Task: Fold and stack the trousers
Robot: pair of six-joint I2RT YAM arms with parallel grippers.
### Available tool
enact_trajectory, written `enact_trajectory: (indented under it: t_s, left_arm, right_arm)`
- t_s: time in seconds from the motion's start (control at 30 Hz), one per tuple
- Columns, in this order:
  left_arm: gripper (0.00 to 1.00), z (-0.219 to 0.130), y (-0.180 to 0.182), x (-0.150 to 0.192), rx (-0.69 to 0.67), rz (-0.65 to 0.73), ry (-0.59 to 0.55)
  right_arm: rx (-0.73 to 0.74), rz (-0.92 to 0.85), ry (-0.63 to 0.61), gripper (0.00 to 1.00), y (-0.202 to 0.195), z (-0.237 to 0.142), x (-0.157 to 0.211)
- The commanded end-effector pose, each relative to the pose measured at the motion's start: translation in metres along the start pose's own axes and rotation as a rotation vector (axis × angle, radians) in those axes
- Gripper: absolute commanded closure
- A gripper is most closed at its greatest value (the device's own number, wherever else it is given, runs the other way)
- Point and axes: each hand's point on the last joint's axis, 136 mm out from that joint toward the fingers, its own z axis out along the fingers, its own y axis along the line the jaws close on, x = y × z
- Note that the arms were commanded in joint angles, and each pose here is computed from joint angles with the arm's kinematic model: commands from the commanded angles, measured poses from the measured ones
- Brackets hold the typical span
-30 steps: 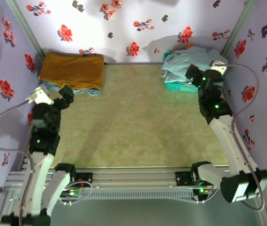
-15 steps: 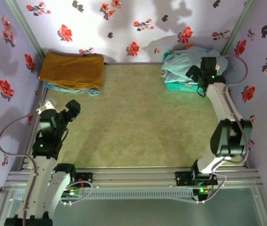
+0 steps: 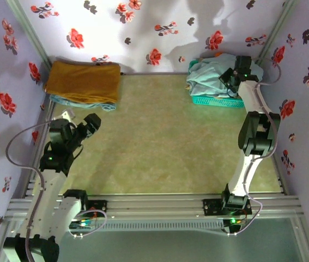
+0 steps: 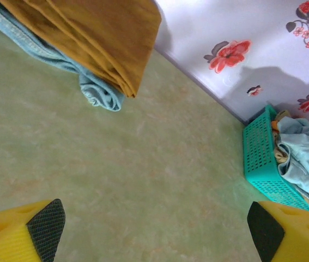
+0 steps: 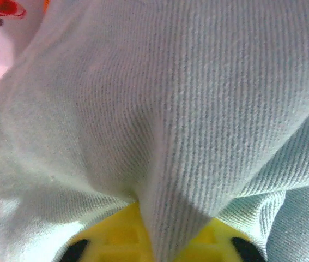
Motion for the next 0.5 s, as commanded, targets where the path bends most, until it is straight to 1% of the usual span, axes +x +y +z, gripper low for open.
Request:
enact_trajectory:
  t_s: [0.0, 0.07, 0.23, 0.33, 0.47]
  left_arm:
    - [0.11, -0.005, -0.020, -0.015, 0.057, 0.043, -0.027]
    - [0.12, -0.005, -0.023, -0.017, 0.066, 0.038, -0.029]
    - [0.13, -0.007, -0.029, -0.019, 0.088, 0.026, -0.032]
    - [0.14, -0.012, -0.035, -0.022, 0.106, 0.033, -0.035]
    - [0.14, -0.020, -0.043, -0.028, 0.120, 0.040, -0.051]
  right_arm:
    - [-0.114, -0.001, -0.051, 1.00, 0.033, -0.032, -0.018]
    - [-0.160, -0.024, -0.081, 1.00, 0.050, -0.056, -0.020]
    - [-0.288, -0.113, -0.156, 1.00, 0.098, -0.139, -0.014]
    - [-0.357, -0.192, -0.197, 1.00, 0.123, -0.194, 0.002]
    - [-0.469, -0.253, -0.223, 1.00, 0.149, -0.256, 0.027]
